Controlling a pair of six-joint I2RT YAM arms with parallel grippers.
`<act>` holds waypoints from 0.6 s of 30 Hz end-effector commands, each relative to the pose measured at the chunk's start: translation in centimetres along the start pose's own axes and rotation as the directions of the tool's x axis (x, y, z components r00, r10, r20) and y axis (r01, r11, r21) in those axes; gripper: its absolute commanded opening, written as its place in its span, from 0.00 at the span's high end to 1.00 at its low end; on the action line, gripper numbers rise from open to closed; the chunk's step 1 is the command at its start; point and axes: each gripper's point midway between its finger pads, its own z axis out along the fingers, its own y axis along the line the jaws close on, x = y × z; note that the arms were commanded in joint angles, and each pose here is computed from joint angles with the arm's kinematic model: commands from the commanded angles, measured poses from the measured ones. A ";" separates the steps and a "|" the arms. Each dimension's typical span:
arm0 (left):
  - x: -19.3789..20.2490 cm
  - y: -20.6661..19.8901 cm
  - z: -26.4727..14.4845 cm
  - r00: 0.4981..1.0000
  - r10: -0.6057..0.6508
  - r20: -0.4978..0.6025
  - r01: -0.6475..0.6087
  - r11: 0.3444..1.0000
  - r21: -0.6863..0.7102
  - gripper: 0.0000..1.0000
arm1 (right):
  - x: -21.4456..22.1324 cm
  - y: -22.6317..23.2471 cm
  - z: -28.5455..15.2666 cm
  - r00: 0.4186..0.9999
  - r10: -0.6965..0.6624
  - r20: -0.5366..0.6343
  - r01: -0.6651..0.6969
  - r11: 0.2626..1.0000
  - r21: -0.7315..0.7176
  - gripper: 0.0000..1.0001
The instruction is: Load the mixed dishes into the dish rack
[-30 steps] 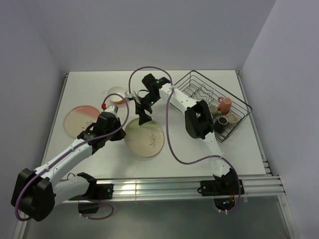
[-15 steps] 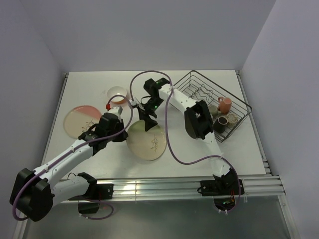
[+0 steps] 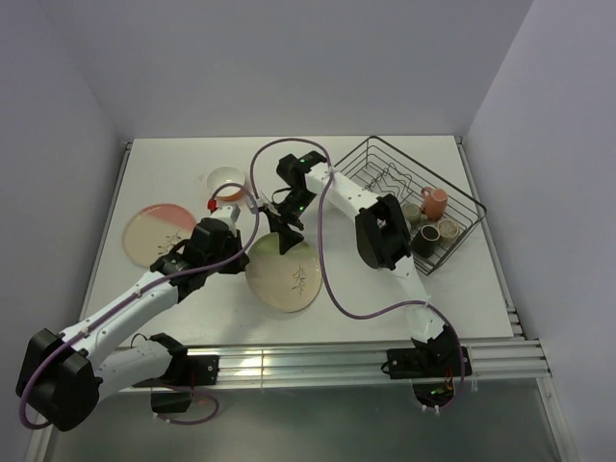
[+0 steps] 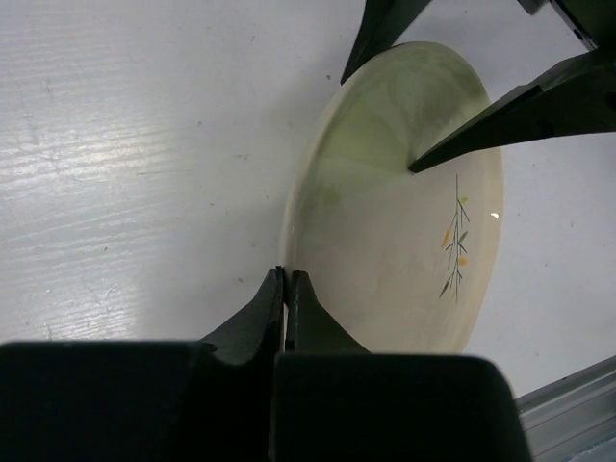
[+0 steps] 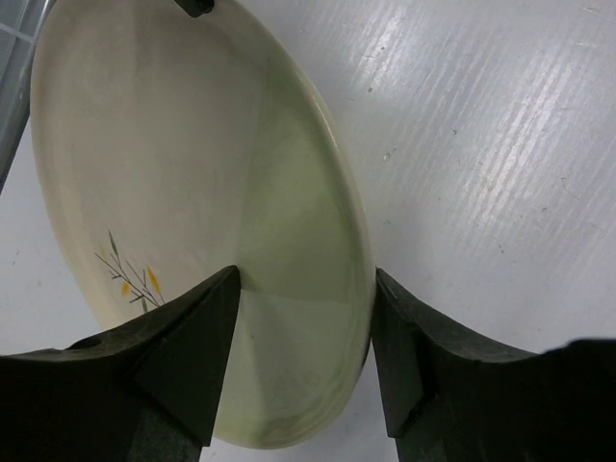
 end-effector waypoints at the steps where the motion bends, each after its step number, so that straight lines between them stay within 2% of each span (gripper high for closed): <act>1: -4.6 -3.2 -1.6 0.991 0.016 0.135 -0.031 0.994 0.109 1.00 | -1.0 2.7 -0.4 0.999 0.039 0.000 -0.039 0.997 -0.064 0.38; 6: -5.5 -3.5 -1.8 0.987 0.037 0.154 -0.053 0.993 0.107 1.00 | -0.7 3.5 -0.1 0.998 0.058 -0.004 -0.058 0.995 -0.081 0.45; 11: -5.9 -3.6 -1.7 0.986 0.066 0.153 -0.081 0.992 0.096 1.00 | -0.8 4.3 -0.3 0.998 0.066 -0.001 -0.066 0.994 -0.089 0.56; 18: -5.3 -3.1 -1.1 0.988 0.080 0.130 -0.091 0.993 0.074 1.00 | -1.4 4.3 -0.9 0.997 0.080 0.010 -0.079 0.994 -0.076 0.67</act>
